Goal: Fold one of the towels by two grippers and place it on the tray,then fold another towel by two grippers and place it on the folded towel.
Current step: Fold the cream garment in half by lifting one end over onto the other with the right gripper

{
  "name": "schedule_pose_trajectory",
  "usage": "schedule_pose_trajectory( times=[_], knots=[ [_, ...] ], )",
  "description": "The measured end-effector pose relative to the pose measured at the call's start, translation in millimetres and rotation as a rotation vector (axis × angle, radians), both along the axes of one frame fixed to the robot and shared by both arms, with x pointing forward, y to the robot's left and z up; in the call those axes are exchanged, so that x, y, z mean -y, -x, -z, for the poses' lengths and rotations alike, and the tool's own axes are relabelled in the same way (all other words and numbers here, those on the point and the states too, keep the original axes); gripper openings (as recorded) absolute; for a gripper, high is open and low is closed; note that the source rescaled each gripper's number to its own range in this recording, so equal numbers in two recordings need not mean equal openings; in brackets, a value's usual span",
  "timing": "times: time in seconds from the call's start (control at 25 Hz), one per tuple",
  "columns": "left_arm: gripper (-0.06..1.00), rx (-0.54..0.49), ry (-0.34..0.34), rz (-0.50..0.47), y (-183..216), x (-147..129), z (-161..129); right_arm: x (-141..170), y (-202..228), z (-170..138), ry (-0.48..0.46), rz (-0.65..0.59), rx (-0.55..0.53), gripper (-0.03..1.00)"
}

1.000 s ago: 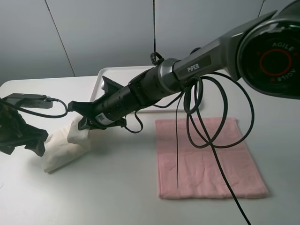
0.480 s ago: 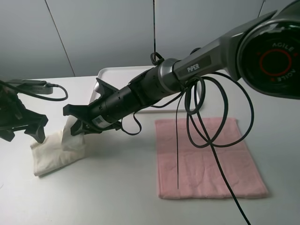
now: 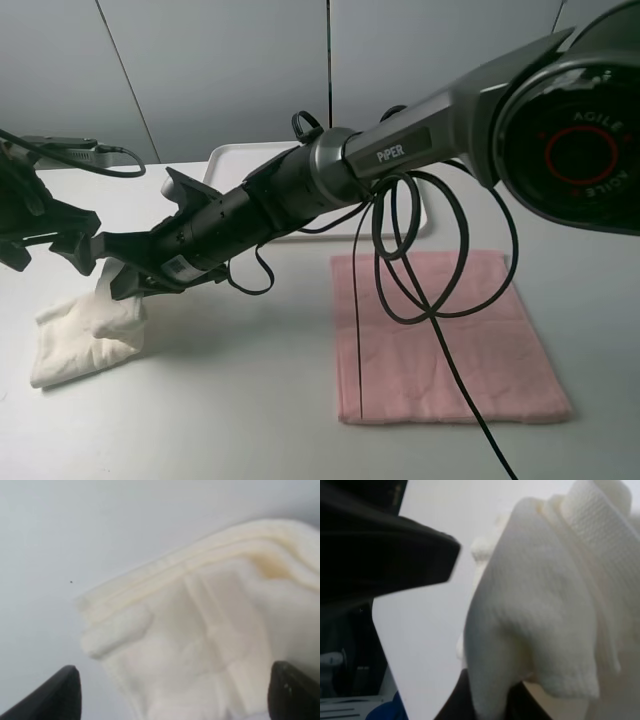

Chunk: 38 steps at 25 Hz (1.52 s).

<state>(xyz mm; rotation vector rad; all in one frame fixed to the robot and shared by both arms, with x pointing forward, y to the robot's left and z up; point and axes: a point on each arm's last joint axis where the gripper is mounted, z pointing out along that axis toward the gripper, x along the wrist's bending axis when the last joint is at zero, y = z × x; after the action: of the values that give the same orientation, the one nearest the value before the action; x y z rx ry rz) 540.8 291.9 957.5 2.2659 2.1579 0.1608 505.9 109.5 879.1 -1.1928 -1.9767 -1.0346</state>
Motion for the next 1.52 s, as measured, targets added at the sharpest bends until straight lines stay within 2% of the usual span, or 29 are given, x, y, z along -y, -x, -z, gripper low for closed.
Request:
schedule_pose_trajectory(
  times=[0.2,0.44,0.76,0.92,1.04,1.12,1.32,1.52],
  knots=[
    [0.96,-0.004,0.004,0.002,0.4,0.4,0.1,-12.3,13.0,-0.1,0.040,0.005,0.016,0.05],
    [0.96,-0.005,0.008,0.010,0.4,0.8,0.1,-7.4,6.7,4.0,0.096,0.053,0.009,0.05],
    [0.96,-0.010,0.008,0.025,0.8,0.9,0.1,32.5,-35.1,6.5,0.134,0.061,-0.024,0.05],
    [0.96,-0.009,0.006,0.042,0.6,0.9,0.1,70.3,-61.9,12.6,0.229,0.041,-0.035,0.05],
    [0.96,0.000,0.007,0.048,-0.2,1.0,0.1,88.6,-66.8,17.7,0.372,-0.023,0.028,0.05],
    [0.96,0.008,0.014,0.045,-0.9,1.6,0.0,94.0,-66.7,11.6,0.435,-0.048,0.064,0.05],
    [0.96,0.028,0.024,0.040,-2.7,2.5,-0.1,101.1,-69.1,-15.4,0.494,-0.048,0.152,0.05],
    [0.96,0.052,0.025,0.041,-4.8,2.7,-0.4,102.4,-68.7,-21.8,0.501,-0.038,0.150,0.05]
  ],
)
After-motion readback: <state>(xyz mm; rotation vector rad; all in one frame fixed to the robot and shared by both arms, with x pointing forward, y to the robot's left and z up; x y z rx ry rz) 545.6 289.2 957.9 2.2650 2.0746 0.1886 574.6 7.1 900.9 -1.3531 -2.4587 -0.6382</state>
